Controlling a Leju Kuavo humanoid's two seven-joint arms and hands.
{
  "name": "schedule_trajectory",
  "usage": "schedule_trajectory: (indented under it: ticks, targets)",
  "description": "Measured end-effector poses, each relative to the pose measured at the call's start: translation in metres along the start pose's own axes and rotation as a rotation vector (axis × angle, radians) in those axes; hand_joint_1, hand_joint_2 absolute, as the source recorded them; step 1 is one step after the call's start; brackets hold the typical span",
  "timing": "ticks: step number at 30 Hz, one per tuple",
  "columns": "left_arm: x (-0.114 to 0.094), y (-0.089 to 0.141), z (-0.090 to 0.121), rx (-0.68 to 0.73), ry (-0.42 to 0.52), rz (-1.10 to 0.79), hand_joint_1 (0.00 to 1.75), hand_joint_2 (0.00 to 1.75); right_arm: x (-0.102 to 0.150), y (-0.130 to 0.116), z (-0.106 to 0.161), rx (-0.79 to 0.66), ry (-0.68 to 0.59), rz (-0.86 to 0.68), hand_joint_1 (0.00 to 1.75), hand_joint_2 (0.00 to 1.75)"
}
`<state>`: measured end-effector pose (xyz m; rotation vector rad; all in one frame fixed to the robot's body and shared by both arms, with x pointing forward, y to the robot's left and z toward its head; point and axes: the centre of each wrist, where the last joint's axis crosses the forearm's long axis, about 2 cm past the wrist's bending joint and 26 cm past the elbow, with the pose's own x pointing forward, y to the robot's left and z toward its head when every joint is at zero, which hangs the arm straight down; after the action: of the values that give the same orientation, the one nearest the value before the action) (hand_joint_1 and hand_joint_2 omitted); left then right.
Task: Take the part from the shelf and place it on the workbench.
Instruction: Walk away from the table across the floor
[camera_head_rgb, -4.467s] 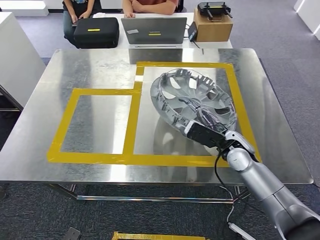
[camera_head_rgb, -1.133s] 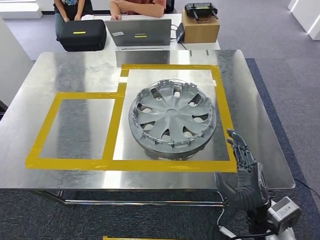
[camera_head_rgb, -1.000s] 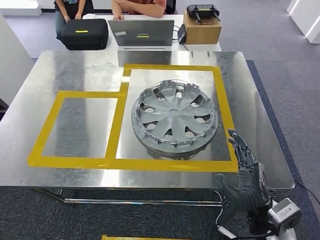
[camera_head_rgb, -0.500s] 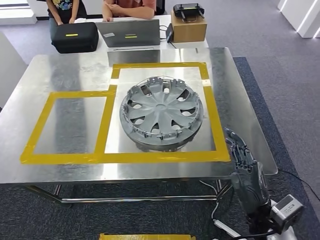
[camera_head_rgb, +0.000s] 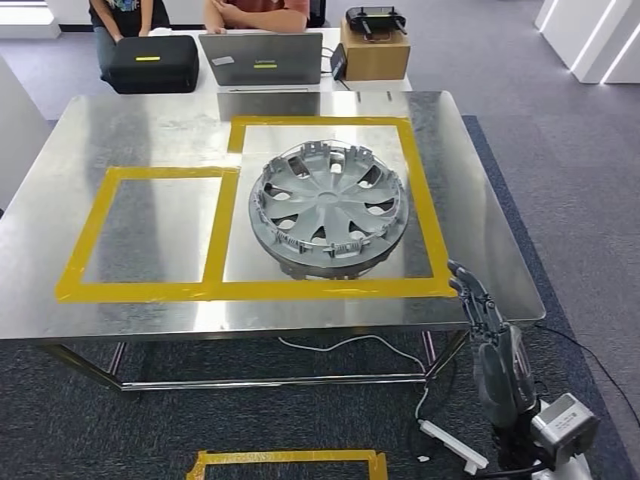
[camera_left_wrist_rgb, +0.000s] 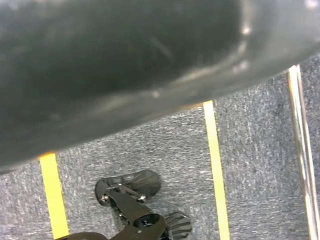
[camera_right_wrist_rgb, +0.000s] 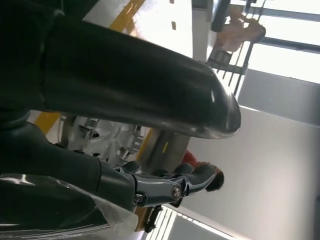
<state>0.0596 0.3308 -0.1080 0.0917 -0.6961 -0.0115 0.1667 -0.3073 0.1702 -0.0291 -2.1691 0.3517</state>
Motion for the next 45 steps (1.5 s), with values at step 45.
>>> schedule_trajectory:
  ticks: [45]
  targets:
    - [-0.0006,0.0002,0.0003,0.000,0.004,-0.002,0.00,0.00,-0.0004,-0.0023,0.0025,0.004,0.027,-0.016,0.00,0.00]
